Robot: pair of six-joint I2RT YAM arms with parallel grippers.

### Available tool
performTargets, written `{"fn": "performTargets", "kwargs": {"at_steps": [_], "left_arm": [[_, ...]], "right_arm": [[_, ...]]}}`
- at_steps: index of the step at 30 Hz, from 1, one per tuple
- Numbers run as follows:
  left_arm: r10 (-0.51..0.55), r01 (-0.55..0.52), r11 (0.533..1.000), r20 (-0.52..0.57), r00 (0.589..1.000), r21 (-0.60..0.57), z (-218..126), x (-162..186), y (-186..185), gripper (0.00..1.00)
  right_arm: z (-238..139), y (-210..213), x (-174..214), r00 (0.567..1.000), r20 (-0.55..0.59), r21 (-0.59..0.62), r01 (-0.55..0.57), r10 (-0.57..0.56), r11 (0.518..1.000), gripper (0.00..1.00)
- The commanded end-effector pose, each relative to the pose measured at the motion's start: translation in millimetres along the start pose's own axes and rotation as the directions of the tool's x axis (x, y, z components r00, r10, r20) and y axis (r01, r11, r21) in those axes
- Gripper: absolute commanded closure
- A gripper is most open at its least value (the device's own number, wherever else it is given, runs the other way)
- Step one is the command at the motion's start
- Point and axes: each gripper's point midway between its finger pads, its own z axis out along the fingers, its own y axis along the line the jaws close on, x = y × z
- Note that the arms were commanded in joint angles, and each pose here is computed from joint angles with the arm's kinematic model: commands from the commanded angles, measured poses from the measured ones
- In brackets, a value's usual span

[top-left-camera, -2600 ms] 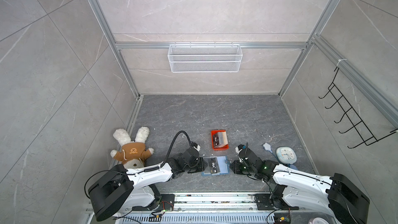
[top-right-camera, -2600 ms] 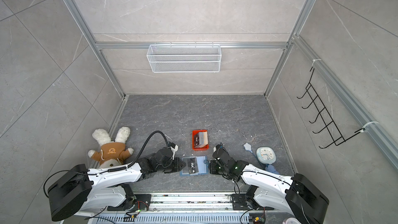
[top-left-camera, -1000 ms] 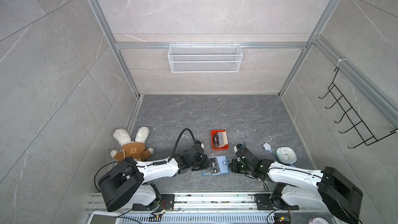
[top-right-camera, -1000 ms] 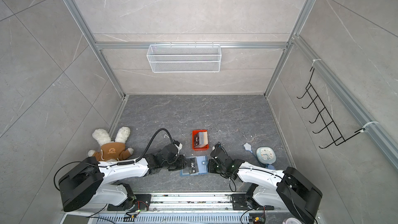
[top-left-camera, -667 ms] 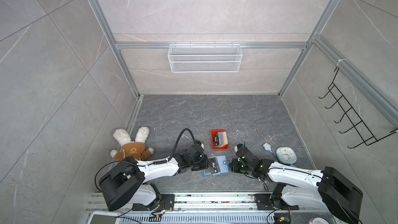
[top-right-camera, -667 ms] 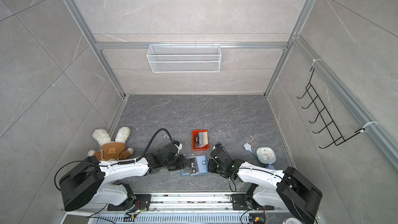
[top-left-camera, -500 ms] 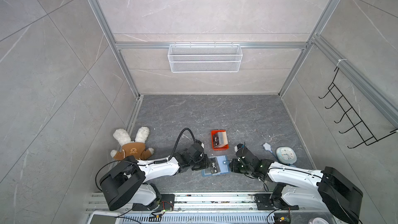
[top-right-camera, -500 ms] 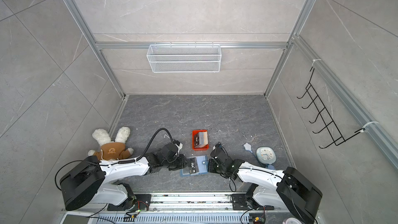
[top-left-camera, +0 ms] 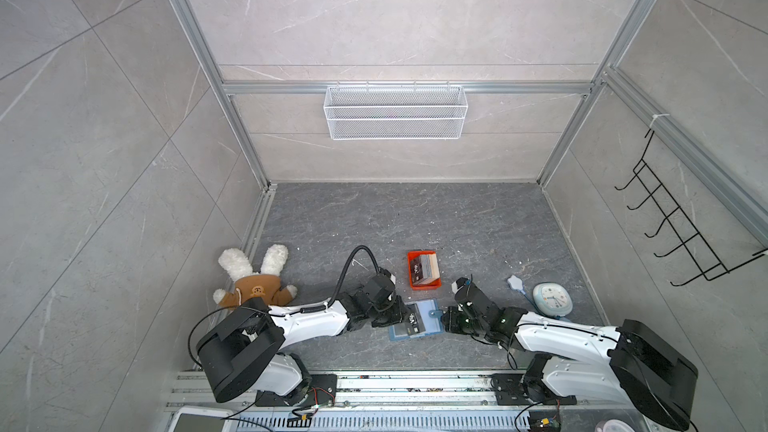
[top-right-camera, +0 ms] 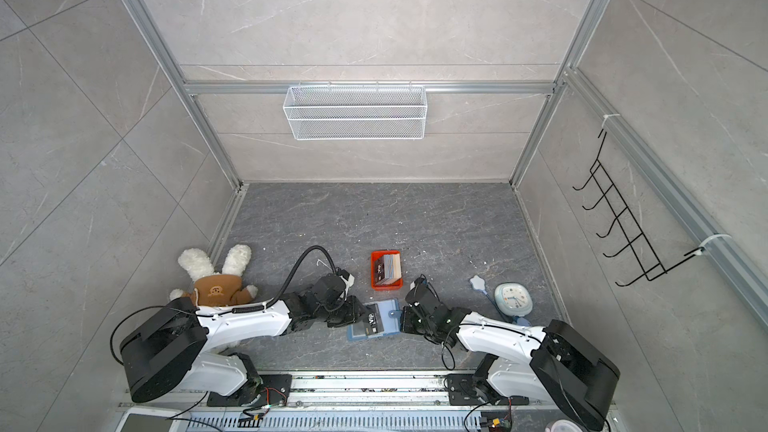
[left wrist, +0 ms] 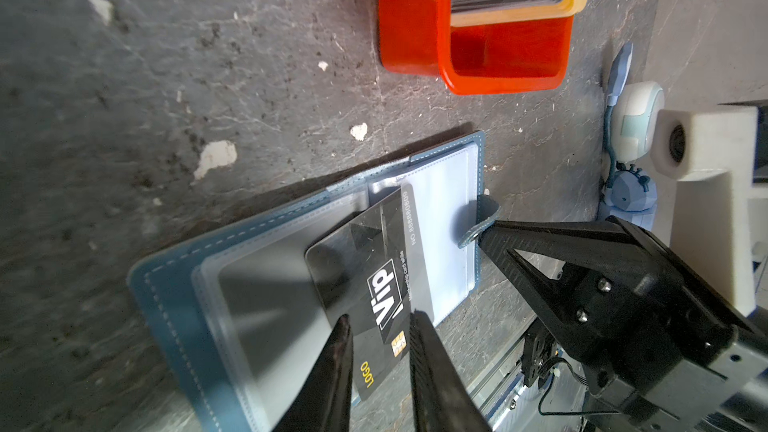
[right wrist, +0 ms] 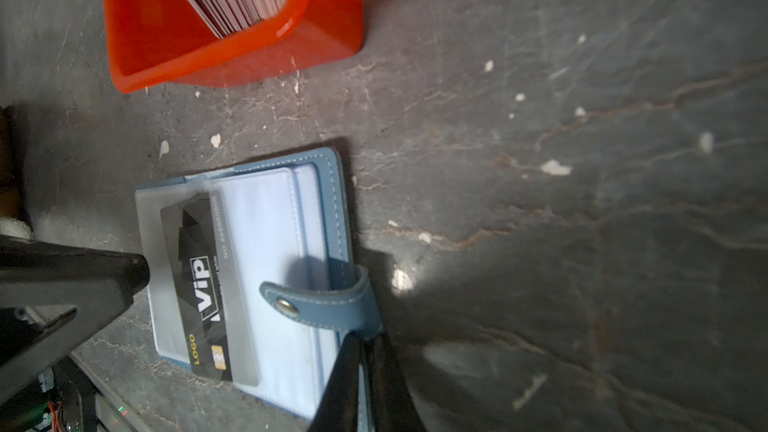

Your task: Put the credit cards into the card holder

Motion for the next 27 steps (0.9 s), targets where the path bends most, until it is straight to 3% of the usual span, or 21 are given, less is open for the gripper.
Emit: {"fn": "performTargets", "kwargs": {"at_steps": [1, 16, 27], "left_arm": [[0.011, -0.011, 0.999, 0.003, 1.0, 0.041, 0.9, -7.9, -16.9, 0.73], [-0.019, 0.019, 0.999, -0.003, 1.0, -0.03, -15.7, 0.5, -0.4, 0.72], [-0.06, 0.057, 0.997, -0.061, 0.996, -0.05, -7.7, 11.6, 8.3, 0.67]], "right_arm": [[4.0, -1.1, 4.5, 1.0, -0.016, -0.002, 0.006, -0.006, 1.0, 0.89], [-2.3, 5.1, 4.9, 1.0, -0.009, -0.044, 0.026, -0.026, 0.999, 0.89], [4.9, 10.1, 7.5, 0.999, -0.031, -0.069, 0.021, -0.024, 0.997, 0.87]]}}
